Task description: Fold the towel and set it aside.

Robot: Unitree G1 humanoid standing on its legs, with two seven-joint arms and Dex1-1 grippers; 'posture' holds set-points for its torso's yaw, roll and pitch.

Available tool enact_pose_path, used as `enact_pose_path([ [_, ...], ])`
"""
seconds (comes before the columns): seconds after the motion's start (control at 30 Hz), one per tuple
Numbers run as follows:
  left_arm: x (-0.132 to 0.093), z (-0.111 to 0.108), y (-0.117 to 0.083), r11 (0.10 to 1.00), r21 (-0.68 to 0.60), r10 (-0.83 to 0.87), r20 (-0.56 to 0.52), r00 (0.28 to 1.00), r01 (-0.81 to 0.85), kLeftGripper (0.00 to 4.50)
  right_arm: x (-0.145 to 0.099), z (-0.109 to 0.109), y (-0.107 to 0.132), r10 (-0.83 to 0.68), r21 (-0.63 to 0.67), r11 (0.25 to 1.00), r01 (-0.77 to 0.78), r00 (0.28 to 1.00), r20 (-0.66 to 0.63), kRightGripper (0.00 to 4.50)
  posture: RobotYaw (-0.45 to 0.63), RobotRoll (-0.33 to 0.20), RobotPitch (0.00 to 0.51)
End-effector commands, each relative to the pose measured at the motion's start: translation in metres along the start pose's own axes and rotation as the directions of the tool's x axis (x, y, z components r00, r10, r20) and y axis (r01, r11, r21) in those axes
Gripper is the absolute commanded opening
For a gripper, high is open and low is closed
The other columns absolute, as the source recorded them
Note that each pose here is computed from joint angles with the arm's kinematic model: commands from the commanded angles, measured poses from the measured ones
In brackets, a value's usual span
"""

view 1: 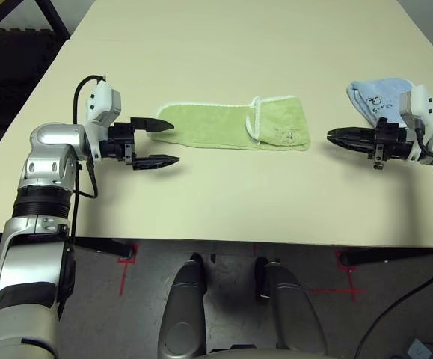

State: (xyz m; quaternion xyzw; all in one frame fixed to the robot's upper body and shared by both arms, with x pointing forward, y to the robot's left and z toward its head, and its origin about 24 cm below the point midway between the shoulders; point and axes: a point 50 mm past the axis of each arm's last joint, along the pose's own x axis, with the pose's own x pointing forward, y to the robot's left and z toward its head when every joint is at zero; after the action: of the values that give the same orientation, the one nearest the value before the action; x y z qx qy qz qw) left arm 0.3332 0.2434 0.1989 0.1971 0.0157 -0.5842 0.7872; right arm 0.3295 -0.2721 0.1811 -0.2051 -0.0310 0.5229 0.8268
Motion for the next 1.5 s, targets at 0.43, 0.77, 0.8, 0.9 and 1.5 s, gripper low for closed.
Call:
enact_pose_path([
  [0.43, -0.003, -0.002, 0.005, 0.998, -0.027, 0.058, 0.026, 0.998, -0.058, 4.50, -0.018, -0.004, 0.005, 0.042, -0.020, 0.999, -0.043, 0.998, -0.052, 4.48, 0.01, 0.000, 0.206],
  [0.77, -0.040, 0.000, 0.023, 0.841, -0.408, 0.330, -0.134, 0.934, -0.355, 4.50, -0.017, -0.005, 0.006, 0.046, -0.028, 0.998, -0.048, 0.996, -0.075, 4.48, 0.01, 0.000, 0.209],
  [0.8, -0.044, -0.003, 0.023, 0.780, -0.488, 0.353, -0.174, 0.919, -0.392, 4.50, -0.016, -0.005, 0.006, 0.047, -0.028, 0.998, -0.049, 0.996, -0.074, 4.48, 0.01, 0.000, 0.209],
  [0.9, -0.044, -0.003, 0.020, 0.651, -0.644, 0.379, -0.183, 0.907, -0.402, 4.50, -0.015, -0.005, 0.006, 0.047, -0.030, 0.998, -0.050, 0.996, -0.074, 4.48, 0.02, 0.000, 0.212],
  [1.5, -0.016, -0.017, 0.010, 0.266, -0.905, 0.376, -0.219, 0.901, -0.331, 4.50, -0.013, -0.003, 0.006, 0.046, -0.034, 0.998, -0.049, 0.996, -0.078, 4.48, 0.01, 0.000, 0.215],
])
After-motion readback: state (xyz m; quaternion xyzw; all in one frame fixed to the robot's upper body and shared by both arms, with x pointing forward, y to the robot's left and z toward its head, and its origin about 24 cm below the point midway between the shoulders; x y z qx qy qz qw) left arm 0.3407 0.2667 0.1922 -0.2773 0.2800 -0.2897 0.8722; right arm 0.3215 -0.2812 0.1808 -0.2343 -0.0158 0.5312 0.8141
